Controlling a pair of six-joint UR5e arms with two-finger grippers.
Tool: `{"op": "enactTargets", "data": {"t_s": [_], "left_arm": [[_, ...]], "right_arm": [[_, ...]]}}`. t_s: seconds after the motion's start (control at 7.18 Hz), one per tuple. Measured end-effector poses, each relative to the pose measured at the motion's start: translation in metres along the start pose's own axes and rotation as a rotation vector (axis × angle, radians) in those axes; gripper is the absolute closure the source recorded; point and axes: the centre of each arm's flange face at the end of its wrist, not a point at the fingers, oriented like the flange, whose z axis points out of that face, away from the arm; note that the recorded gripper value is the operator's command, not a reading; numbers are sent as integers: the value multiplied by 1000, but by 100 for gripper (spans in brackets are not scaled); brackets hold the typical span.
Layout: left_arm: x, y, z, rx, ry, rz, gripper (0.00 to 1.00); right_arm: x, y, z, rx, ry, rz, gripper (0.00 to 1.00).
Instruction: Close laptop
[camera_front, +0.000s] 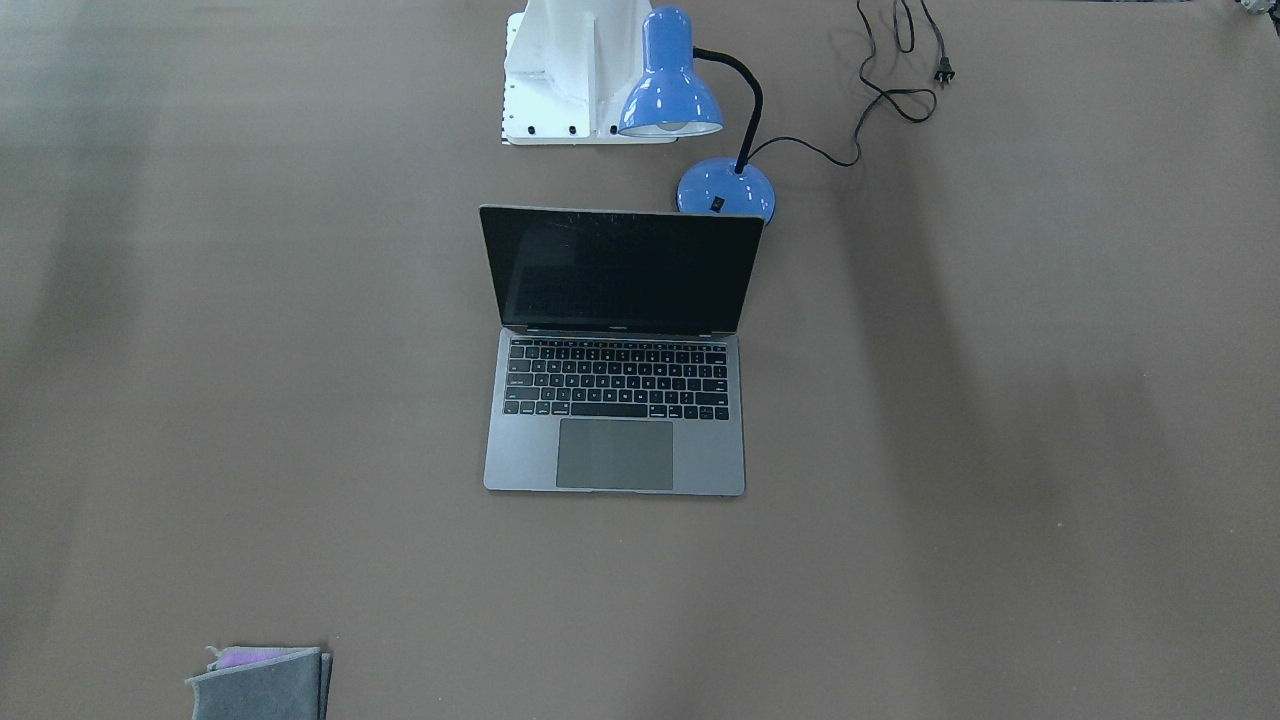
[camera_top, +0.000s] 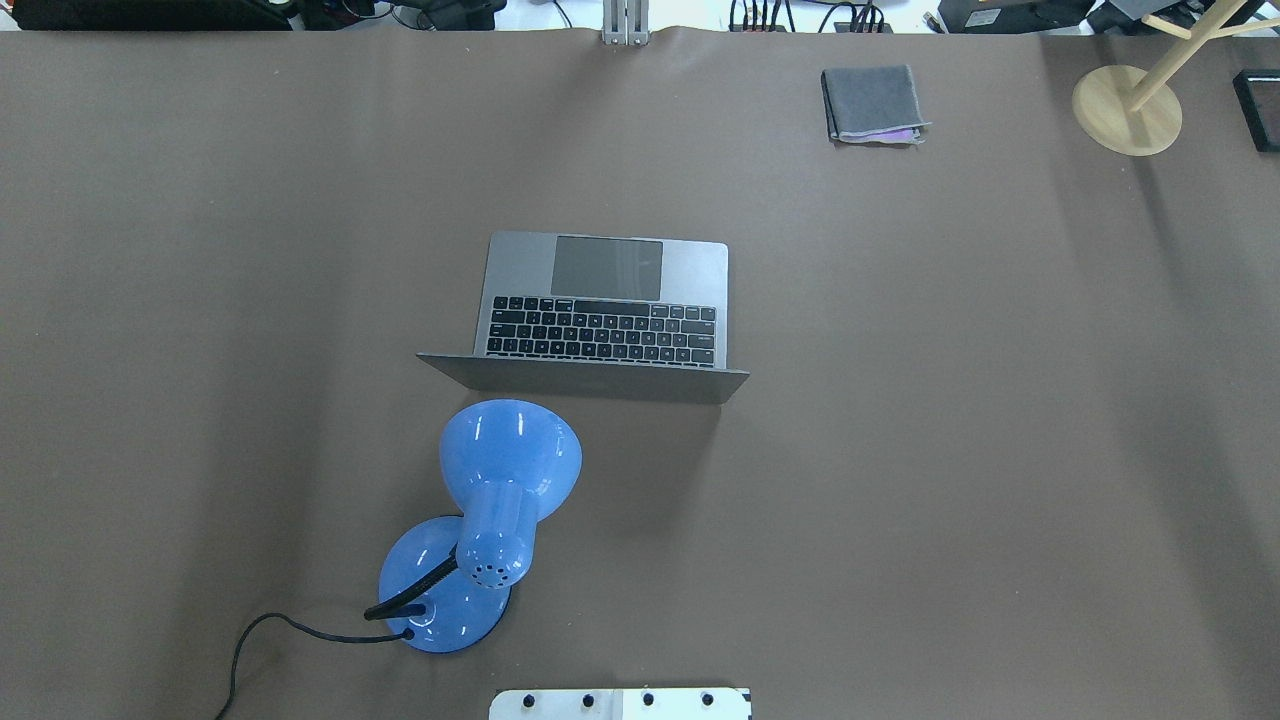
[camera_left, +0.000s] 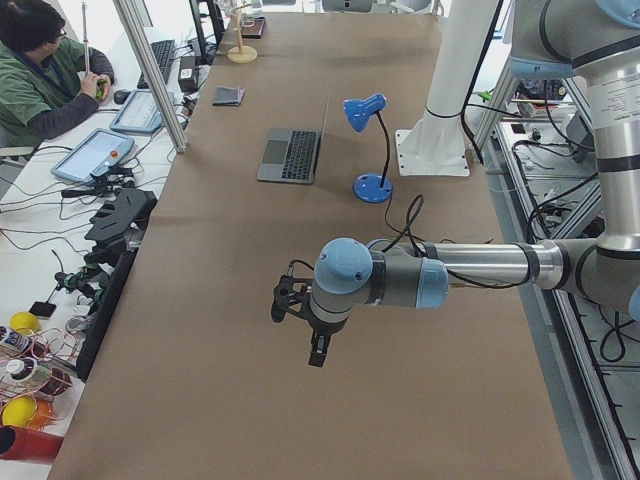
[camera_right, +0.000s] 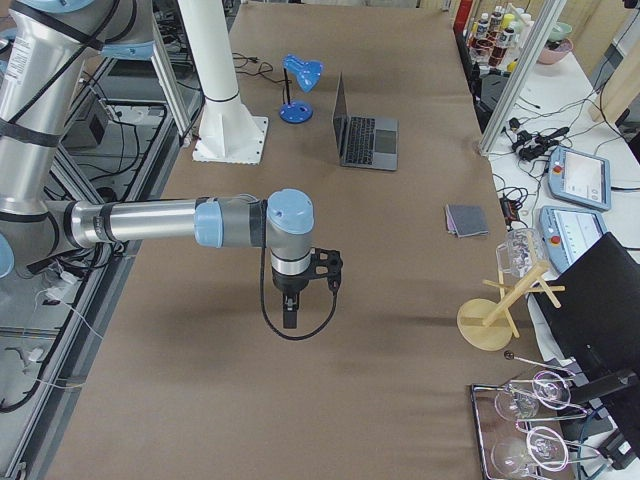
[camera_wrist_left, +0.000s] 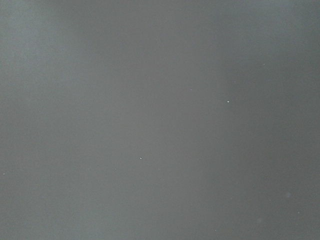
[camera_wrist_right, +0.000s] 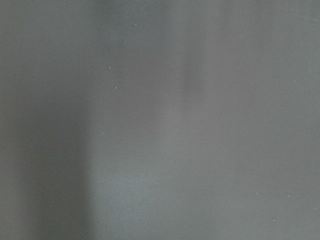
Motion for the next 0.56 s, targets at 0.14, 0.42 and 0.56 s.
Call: {"op": "enactTargets", "data": {"t_s": [0.14,0.42,0.56], "left_arm": [[2,-1,-1,2,-1,9,1],[9,-7,0,3,-2,36,1],[10,-9,1,4,-2,43,1]], "right_arm": [[0,-1,0,1,0,0,0],[-2,-2,-2,5,-6,0,0],[-5,-3,-2,7,-32,-1,0]]}}
